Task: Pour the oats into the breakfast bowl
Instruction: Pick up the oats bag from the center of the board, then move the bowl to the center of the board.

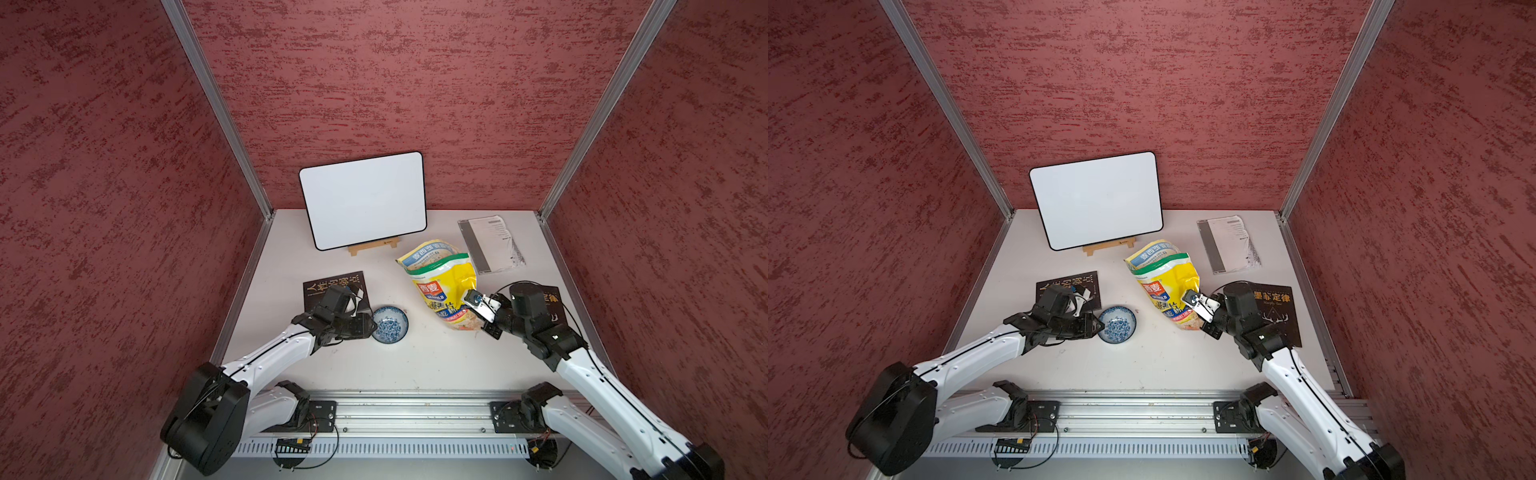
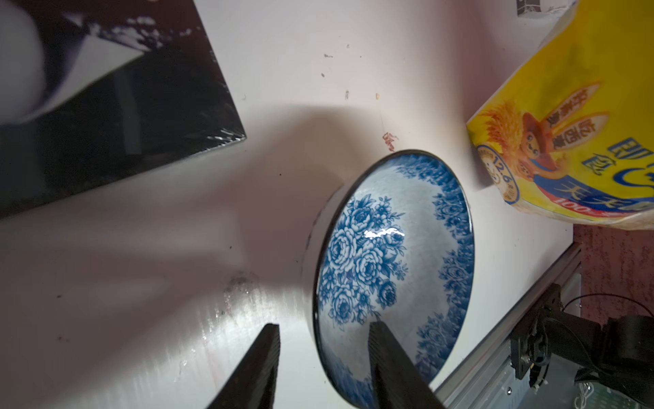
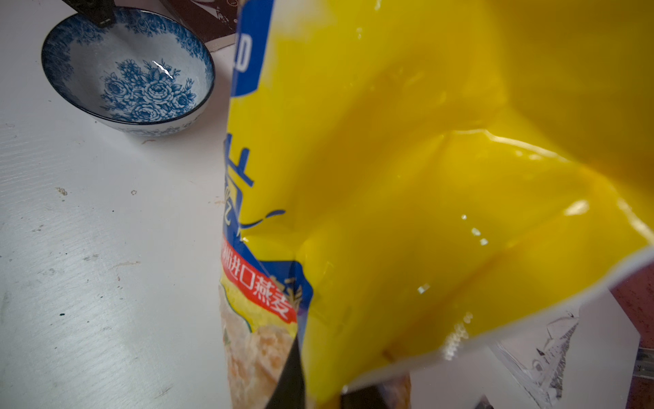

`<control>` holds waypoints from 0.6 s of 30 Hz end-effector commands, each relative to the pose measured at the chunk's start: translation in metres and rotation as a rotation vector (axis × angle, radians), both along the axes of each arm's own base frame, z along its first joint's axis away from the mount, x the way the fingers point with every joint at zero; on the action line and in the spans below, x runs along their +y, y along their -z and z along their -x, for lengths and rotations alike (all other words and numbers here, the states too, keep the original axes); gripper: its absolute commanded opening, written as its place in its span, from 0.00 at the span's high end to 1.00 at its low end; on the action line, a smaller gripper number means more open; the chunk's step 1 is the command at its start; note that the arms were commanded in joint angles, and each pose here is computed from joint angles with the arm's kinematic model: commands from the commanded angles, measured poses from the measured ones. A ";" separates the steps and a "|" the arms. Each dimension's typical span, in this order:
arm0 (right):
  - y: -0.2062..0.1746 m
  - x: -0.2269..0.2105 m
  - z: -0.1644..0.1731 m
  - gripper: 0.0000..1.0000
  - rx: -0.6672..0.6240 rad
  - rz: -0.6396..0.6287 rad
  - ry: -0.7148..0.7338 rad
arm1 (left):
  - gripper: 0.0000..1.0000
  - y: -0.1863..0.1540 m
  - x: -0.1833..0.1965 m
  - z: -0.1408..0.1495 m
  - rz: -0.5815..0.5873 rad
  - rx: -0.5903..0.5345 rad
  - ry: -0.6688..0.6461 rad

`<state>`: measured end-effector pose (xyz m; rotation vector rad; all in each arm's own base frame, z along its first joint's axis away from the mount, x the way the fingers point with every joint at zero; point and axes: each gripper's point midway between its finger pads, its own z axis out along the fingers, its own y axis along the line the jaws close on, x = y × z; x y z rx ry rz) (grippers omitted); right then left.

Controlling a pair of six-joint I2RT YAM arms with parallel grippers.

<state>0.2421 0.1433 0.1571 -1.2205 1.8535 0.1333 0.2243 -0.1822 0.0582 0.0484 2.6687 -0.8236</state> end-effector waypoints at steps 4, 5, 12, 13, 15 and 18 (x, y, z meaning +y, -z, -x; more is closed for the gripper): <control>-0.046 0.009 -0.014 1.00 -0.143 -0.070 -0.011 | 0.74 -0.011 -0.012 -0.030 -0.003 -0.087 0.000; -0.046 0.008 -0.014 1.00 -0.142 -0.068 -0.010 | 0.78 -0.012 -0.013 -0.032 -0.001 -0.090 -0.002; -0.044 0.003 -0.014 1.00 -0.145 -0.034 0.005 | 0.96 -0.020 -0.009 -0.054 -0.067 -0.144 -0.024; -0.044 0.003 -0.014 1.00 -0.144 -0.031 0.006 | 0.99 -0.022 -0.009 -0.059 -0.079 -0.154 -0.026; -0.046 0.002 -0.014 1.00 -0.142 -0.030 0.006 | 1.00 -0.026 -0.010 -0.067 -0.098 -0.172 -0.017; -0.048 0.002 -0.012 1.00 -0.133 -0.027 0.003 | 1.00 -0.029 -0.008 -0.080 -0.135 -0.197 -0.018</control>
